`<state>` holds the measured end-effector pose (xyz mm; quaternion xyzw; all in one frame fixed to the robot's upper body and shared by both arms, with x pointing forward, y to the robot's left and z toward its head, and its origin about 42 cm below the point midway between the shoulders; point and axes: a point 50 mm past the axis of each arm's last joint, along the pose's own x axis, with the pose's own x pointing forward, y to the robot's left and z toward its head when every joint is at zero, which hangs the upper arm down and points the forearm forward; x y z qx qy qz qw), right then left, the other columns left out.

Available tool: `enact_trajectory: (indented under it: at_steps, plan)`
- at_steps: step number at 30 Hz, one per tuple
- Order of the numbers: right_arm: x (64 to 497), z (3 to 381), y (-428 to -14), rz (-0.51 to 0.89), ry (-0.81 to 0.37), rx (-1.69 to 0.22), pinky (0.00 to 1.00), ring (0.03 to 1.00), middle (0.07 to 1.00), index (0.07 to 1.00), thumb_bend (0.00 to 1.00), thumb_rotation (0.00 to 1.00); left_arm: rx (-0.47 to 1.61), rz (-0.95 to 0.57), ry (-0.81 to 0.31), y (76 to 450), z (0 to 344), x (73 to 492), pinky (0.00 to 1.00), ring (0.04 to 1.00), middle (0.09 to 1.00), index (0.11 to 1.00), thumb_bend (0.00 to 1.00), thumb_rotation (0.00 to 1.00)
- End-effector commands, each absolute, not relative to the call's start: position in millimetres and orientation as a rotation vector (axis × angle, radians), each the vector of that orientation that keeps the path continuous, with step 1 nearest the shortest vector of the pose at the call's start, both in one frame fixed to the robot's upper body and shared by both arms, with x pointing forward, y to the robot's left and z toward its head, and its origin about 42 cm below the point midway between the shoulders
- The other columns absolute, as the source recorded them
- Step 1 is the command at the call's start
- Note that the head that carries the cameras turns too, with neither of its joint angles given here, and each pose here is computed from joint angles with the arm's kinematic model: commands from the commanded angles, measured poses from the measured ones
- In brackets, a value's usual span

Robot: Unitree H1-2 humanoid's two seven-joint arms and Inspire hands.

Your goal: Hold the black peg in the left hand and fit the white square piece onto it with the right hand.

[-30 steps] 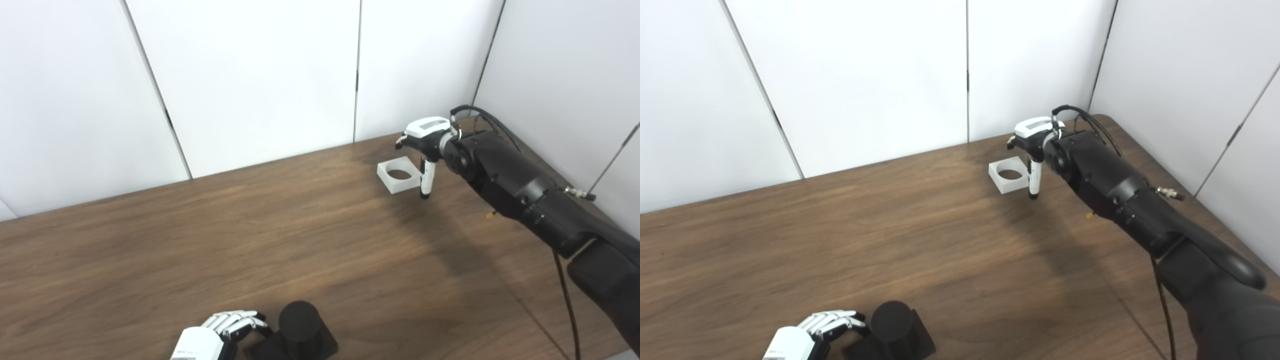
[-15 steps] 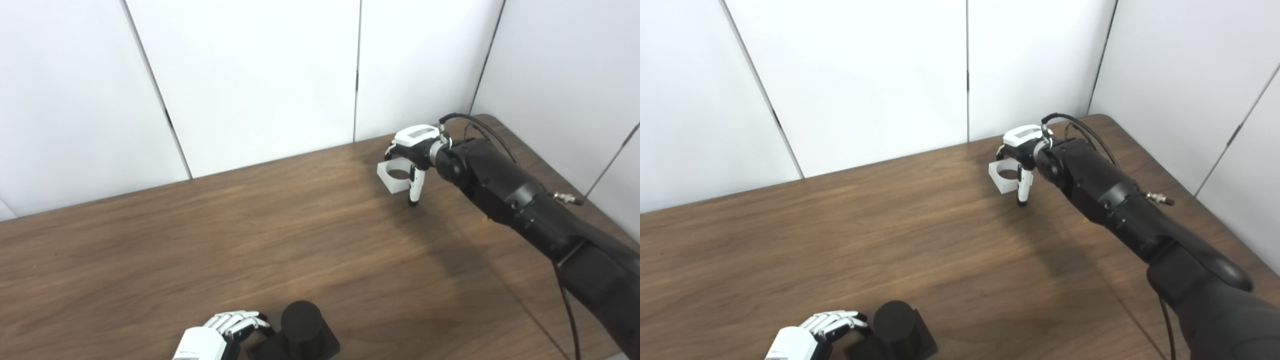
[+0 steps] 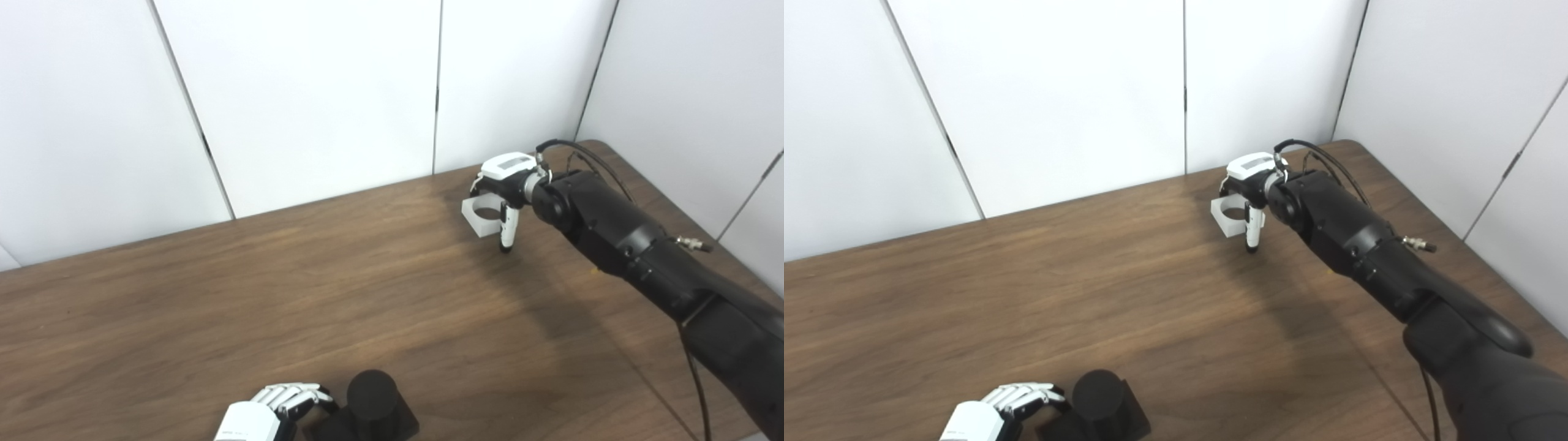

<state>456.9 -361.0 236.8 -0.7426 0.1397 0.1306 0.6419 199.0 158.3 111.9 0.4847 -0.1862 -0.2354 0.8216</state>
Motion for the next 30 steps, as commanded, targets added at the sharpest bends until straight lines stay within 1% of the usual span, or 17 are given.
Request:
enact_trajectory:
  at_steps: [1,5,6,7,8,9,10,14,19,30]
  plan:
    - [463.1,254.1,-360.7,0.277,0.266,-1.721,0.96,1.0,0.942,0.773,0.81,0.18,1.054,-0.586,-0.356,152.2,103.3,186.2,0.73,0.742,0.725,0.487,0.52,0.04]
    - [462.6,254.5,-363.6,0.275,0.255,-1.734,0.94,0.984,0.917,0.72,0.8,0.16,1.055,-0.588,-0.352,151.7,104.7,185.8,0.73,0.745,0.728,0.487,0.52,0.04]
    - [462.2,254.6,-364.3,0.273,0.251,-1.733,0.93,0.973,0.906,0.674,0.8,0.15,1.054,-0.589,-0.352,151.7,105.1,185.7,0.73,0.744,0.728,0.487,0.52,0.04]
    - [461.8,254.6,-365.2,0.272,0.246,-1.731,0.92,0.966,0.897,0.585,0.66,0.15,1.057,-0.589,-0.351,151.7,105.5,185.7,0.73,0.744,0.727,0.487,0.52,0.04]
    - [461.3,254.5,-365.9,0.271,0.238,-1.729,0.91,0.955,0.885,0.539,0.6,0.14,1.057,-0.589,-0.351,151.7,105.7,185.7,0.73,0.745,0.728,0.487,0.52,0.04]
    - [460.7,254.5,-366.4,0.271,0.233,-1.728,0.89,0.94,0.867,0.51,0.55,0.14,1.059,-0.587,-0.354,151.6,105.7,185.6,0.73,0.744,0.727,0.487,0.52,0.04]
    - [460.1,254.4,-366.7,0.272,0.229,-1.727,0.88,0.931,0.855,0.5,0.54,0.14,1.059,-0.585,-0.357,151.6,105.6,185.6,0.73,0.741,0.724,0.487,0.52,0.04]
    - [457.3,252.8,-366.7,0.282,0.207,-1.742,0.83,0.893,0.815,0.489,0.52,0.13,1.054,-0.585,-0.359,151.6,106.5,185.3,0.73,0.739,0.722,0.487,0.52,0.04]
    - [455.6,250.6,-367.6,0.281,0.19,-1.74,0.81,0.868,0.788,0.488,0.52,0.13,1.054,-0.584,-0.358,150.8,107.1,185.3,0.72,0.74,0.723,0.487,0.52,0.04]
    - [453.1,250.1,-366.7,0.269,0.155,-1.723,0.82,0.862,0.776,0.487,0.52,0.13,1.053,-0.578,-0.359,150.2,109.1,187.7,0.72,0.739,0.723,0.487,0.52,0.04]
